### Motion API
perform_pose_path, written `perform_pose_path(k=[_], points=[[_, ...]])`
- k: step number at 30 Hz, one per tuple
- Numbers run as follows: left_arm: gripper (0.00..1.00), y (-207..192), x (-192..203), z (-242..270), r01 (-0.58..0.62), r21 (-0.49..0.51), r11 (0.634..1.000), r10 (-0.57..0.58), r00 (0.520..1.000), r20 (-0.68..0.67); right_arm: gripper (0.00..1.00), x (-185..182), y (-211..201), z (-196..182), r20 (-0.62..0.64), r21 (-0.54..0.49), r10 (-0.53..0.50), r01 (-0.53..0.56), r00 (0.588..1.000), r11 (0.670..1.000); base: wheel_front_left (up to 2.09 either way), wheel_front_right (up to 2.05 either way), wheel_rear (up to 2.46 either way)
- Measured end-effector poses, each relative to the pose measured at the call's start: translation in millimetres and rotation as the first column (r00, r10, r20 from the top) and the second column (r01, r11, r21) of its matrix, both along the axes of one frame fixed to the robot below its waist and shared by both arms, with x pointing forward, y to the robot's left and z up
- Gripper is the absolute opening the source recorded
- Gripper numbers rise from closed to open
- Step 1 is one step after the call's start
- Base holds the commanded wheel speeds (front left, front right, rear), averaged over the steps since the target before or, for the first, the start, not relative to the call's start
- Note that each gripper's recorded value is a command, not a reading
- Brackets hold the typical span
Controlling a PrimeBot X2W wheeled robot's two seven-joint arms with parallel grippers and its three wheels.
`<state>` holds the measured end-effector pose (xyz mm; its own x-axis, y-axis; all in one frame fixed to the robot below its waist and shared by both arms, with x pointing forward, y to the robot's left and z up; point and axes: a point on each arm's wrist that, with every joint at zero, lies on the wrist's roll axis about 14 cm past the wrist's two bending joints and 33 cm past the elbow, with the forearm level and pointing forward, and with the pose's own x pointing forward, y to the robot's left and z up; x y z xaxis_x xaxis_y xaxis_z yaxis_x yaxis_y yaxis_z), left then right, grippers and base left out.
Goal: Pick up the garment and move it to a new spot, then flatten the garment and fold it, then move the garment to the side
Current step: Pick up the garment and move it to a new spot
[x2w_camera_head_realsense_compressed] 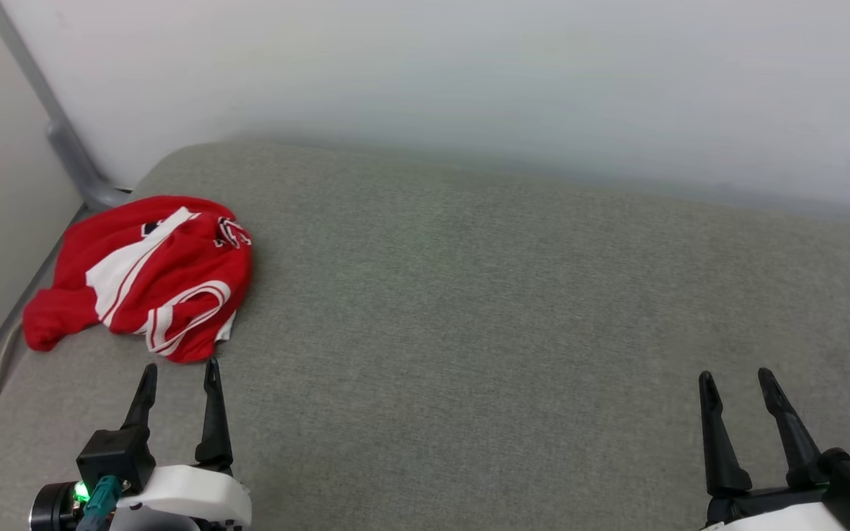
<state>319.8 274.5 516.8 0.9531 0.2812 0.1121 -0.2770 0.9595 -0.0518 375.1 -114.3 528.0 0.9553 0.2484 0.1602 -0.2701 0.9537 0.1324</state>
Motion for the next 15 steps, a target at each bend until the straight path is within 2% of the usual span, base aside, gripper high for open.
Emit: perform_pose_path(k=[15], points=[[1.00, 62.0, -64.5, -3.6, -0.237, -0.010, 0.971, 0.237, 0.971, -0.013, 1.00, 13.9, 78.1, -4.6, -0.007, -0.018, 0.226, -0.226, 0.974, 0.974, 0.00, 0.00, 0.00]])
